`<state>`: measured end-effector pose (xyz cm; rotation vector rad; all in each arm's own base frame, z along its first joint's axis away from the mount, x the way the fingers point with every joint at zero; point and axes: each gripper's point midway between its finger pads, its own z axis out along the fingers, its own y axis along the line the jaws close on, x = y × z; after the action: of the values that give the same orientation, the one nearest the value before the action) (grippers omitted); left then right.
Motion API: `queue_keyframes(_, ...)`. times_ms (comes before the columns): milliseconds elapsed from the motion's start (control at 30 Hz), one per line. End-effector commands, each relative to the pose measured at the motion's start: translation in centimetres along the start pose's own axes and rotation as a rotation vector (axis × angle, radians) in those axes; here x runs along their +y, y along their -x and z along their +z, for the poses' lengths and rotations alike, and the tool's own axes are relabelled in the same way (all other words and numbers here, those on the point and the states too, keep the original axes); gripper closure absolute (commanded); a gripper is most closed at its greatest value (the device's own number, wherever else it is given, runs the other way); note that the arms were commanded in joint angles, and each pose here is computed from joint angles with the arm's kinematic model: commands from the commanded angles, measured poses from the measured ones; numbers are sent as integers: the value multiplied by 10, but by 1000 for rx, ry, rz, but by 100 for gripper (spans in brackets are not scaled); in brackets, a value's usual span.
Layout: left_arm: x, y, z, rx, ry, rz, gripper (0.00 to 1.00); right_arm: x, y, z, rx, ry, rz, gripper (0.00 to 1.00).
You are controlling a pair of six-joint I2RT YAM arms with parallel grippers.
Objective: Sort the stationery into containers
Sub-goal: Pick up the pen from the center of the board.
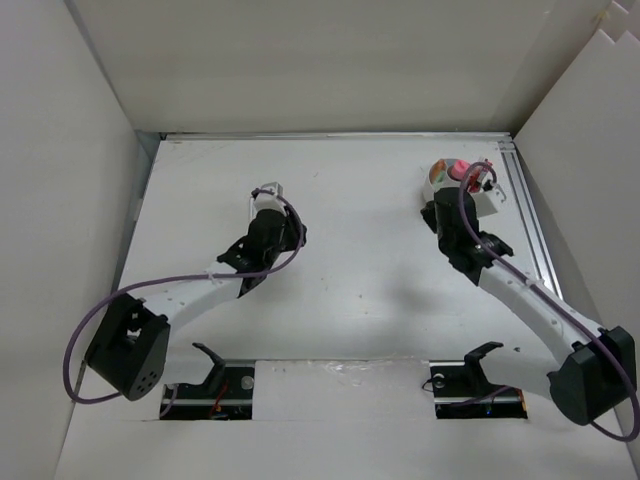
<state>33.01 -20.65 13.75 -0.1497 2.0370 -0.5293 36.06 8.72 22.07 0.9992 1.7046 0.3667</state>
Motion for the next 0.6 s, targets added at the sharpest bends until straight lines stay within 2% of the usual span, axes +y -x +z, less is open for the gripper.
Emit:
queue_keyframes(0, 12, 32, 12, -85, 151, -26, 67, 37, -23, -20, 120, 170, -11, 97)
queue_keyframes(100, 29, 37, 35, -59, 248, -53, 45, 40, -46, -32, 194, 222, -29, 85)
queue_keyframes(133, 36, 38, 41, -51, 275, -56, 39, 41, -53, -34, 206, 238, -29, 72)
queue_keyframes(167, 41, 35, 48, -15, 278, -78, 37, 40, -55, -33, 213, 245, -28, 67)
queue_keyframes(233, 59, 43, 64, -19, 326, -122, 37, 45, -67, -33, 264, 264, -35, 60)
queue_keyframes(300, 70, 48, 73, -18, 355, -131, 37, 49, -79, -37, 315, 277, -67, 60)
queue_keyframes(567, 103, 55, 96, 6, 524, -108, 39, 58, -80, -46, 319, 309, -76, 60)
